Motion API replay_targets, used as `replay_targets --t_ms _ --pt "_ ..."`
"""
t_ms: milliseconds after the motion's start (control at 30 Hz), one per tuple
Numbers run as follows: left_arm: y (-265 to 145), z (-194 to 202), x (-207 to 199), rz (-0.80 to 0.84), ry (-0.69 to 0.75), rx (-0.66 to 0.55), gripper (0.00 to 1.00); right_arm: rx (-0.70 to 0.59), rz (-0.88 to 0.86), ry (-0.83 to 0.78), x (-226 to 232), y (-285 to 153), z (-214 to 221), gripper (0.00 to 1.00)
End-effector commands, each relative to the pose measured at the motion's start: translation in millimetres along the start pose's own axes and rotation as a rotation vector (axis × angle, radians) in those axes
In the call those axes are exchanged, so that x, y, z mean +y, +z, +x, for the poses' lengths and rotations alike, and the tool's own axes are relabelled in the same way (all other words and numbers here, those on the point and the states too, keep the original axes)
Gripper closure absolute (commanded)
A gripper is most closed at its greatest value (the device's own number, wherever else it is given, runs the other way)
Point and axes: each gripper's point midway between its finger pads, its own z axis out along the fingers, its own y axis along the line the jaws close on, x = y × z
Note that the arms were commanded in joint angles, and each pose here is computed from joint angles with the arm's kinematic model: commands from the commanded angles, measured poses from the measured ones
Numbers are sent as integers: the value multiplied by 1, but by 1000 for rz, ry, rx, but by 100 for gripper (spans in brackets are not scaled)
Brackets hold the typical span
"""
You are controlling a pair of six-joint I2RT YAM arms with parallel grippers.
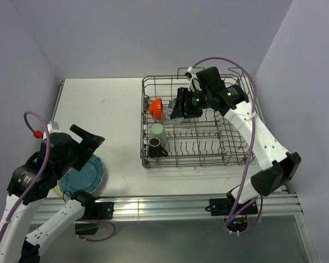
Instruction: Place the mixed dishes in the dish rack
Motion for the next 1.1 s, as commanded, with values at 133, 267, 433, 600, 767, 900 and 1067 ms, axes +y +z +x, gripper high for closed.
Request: replay_targets --t_ms 133,267,433,600,767,900,1067 --pt "15 22 59 -219 8 50 9 93 378 -96 -65 -4 8 100" --pt "18 29 66 -235 14 73 10 168 430 -120 -73 15 22 100" --pt "19 29 64 -228 24 76 11 189 444 -145 -74 33 30 100" --pt "23 33 65 -240 35 98 11 220 496 -167 -85 49 35 100" --pt "22 33 64 -240 41 100 11 248 549 -192 -93 58 40 100" --pt "24 33 64 -245 47 105 11 257 578 -218 -96 62 43 100" --pt "28 37 67 -261 64 121 11 289 583 -225 -101 74 50 100"
